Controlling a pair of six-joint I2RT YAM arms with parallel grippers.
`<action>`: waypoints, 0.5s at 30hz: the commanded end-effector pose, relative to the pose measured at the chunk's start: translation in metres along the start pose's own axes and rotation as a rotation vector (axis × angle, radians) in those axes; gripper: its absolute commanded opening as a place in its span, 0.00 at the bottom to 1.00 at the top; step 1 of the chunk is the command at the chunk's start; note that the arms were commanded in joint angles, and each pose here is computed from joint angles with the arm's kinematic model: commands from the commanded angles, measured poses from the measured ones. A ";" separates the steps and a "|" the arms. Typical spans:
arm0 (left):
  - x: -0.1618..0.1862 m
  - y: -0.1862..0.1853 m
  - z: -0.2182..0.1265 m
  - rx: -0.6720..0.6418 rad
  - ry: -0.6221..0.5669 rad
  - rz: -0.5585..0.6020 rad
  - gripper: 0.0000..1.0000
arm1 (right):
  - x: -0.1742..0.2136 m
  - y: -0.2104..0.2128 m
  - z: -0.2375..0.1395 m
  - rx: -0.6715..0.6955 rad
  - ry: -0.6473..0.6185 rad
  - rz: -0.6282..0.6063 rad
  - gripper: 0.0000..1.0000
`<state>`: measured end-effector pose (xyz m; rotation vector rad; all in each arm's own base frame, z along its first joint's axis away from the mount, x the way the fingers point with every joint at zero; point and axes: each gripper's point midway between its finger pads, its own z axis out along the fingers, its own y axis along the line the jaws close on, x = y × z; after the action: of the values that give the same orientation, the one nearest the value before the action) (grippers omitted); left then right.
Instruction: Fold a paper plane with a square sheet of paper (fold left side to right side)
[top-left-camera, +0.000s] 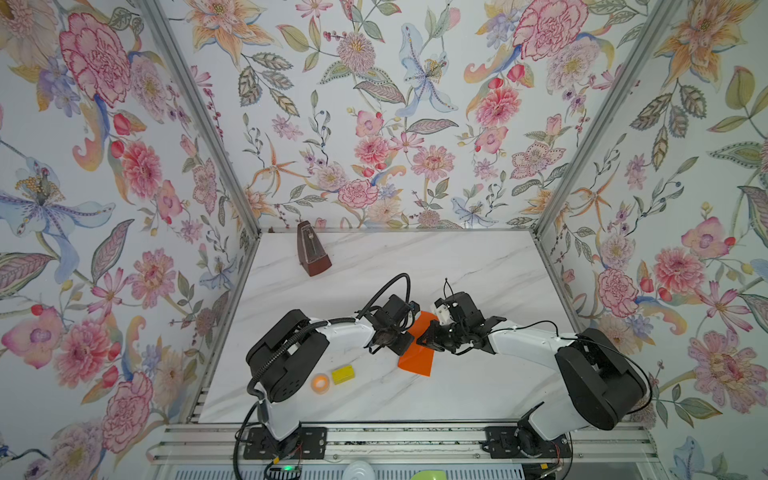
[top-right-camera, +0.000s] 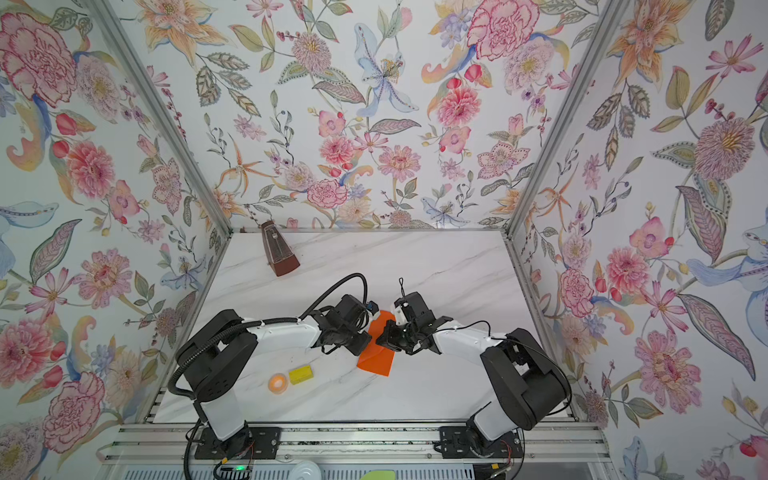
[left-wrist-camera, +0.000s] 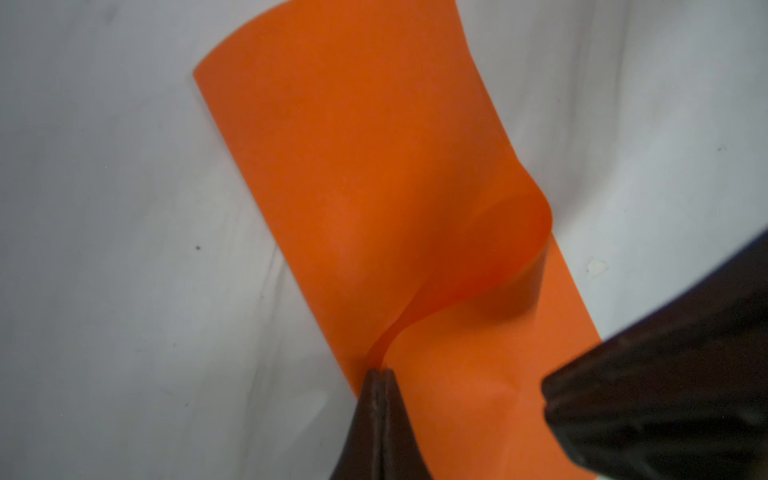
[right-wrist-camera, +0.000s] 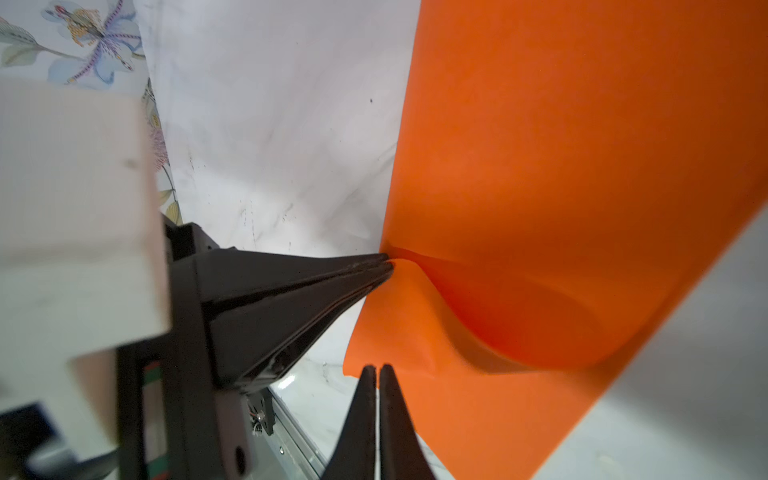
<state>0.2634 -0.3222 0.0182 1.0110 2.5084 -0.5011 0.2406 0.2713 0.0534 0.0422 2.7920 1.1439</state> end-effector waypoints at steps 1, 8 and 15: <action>0.045 0.006 0.015 0.004 0.159 0.016 0.00 | 0.008 -0.004 0.004 0.009 0.068 -0.027 0.07; 0.043 0.003 0.014 0.021 0.158 0.033 0.00 | 0.011 -0.022 0.016 0.045 0.117 -0.030 0.07; 0.041 0.006 0.014 0.006 0.165 0.050 0.00 | 0.017 -0.039 0.024 0.092 0.158 -0.020 0.07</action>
<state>0.2635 -0.3233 0.0184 1.0811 2.4833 -0.4978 0.2320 0.2673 0.0179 -0.0457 2.9303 1.1133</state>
